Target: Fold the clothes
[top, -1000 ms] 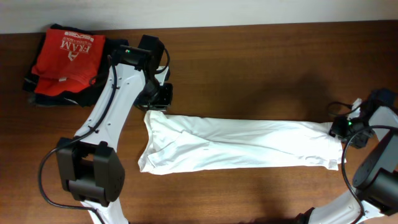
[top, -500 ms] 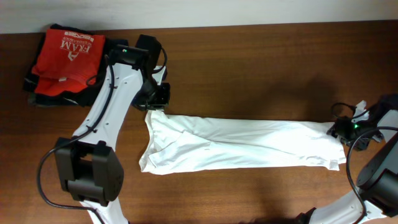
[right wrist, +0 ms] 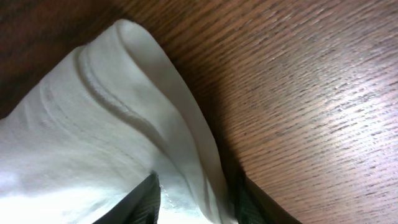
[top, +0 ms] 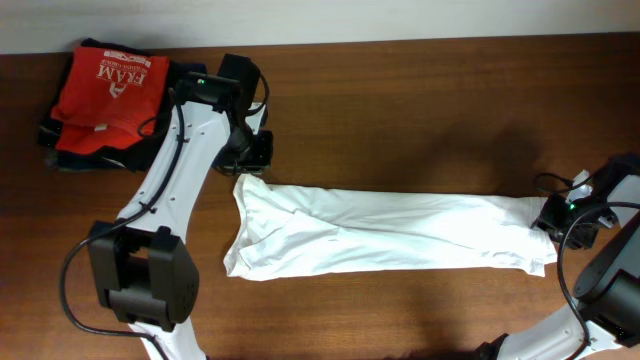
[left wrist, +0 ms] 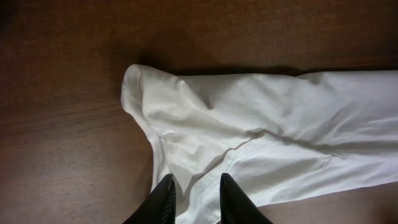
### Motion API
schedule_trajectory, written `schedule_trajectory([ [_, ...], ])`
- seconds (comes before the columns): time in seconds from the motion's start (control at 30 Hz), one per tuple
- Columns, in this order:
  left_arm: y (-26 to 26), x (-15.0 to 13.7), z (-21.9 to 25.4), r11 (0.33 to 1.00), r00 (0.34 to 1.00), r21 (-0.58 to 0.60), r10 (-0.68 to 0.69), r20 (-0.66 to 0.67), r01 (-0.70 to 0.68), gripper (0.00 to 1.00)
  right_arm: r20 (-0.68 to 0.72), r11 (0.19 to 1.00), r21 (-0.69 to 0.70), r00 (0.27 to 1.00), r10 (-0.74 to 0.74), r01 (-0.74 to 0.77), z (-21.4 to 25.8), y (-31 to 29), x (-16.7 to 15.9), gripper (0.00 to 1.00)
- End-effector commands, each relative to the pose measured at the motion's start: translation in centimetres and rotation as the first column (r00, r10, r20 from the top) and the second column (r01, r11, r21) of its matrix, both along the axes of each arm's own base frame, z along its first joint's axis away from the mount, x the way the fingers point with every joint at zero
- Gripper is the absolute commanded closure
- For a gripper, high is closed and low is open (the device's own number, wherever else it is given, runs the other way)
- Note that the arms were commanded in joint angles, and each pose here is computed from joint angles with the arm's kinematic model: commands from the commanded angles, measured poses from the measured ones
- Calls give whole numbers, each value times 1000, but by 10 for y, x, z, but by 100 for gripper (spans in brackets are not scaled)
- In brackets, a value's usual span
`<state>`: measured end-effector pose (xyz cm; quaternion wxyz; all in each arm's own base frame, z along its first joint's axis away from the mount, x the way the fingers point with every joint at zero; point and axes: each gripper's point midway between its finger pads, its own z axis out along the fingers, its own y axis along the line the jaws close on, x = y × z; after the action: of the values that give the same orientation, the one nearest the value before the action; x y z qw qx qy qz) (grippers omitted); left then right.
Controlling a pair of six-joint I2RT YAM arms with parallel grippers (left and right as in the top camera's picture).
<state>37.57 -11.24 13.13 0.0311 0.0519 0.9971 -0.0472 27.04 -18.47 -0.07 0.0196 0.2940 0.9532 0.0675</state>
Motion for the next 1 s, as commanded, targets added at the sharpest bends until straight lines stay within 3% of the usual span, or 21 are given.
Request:
schedule_trajectory([
  [0.0,3,-1,-7,1000,1000,14,13,-17,-13,76,-25,1000,9,1000,-11,11,-6,1,-4,56],
  [0.23,3,-1,-7,1000,1000,14,13,-16,-13,76,-38,999,9,999,36,-35,-22,20,-6,57],
  [0.33,3,-1,-7,1000,1000,14,13,-16,-13,76,-35,999,33,999,39,-38,-22,25,-6,94],
  [0.37,3,-1,-7,1000,1000,14,13,-16,-13,76,-7,998,59,999,37,-36,-20,30,0,96],
  [0.5,17,3,-6,998,999,56,32,-3,-32,76,30,998,59,999,19,-21,1,17,15,96],
  [0.77,112,6,-5,955,954,3,297,-48,-298,75,191,993,-76,979,-73,89,118,-68,53,96],
  [0.87,133,6,-5,937,935,3,350,-49,-350,72,176,992,-7,977,-120,123,128,-52,54,96],
  [0.97,134,7,-4,933,932,-18,358,-50,-360,72,125,995,97,992,-18,6,128,9,64,96],
])
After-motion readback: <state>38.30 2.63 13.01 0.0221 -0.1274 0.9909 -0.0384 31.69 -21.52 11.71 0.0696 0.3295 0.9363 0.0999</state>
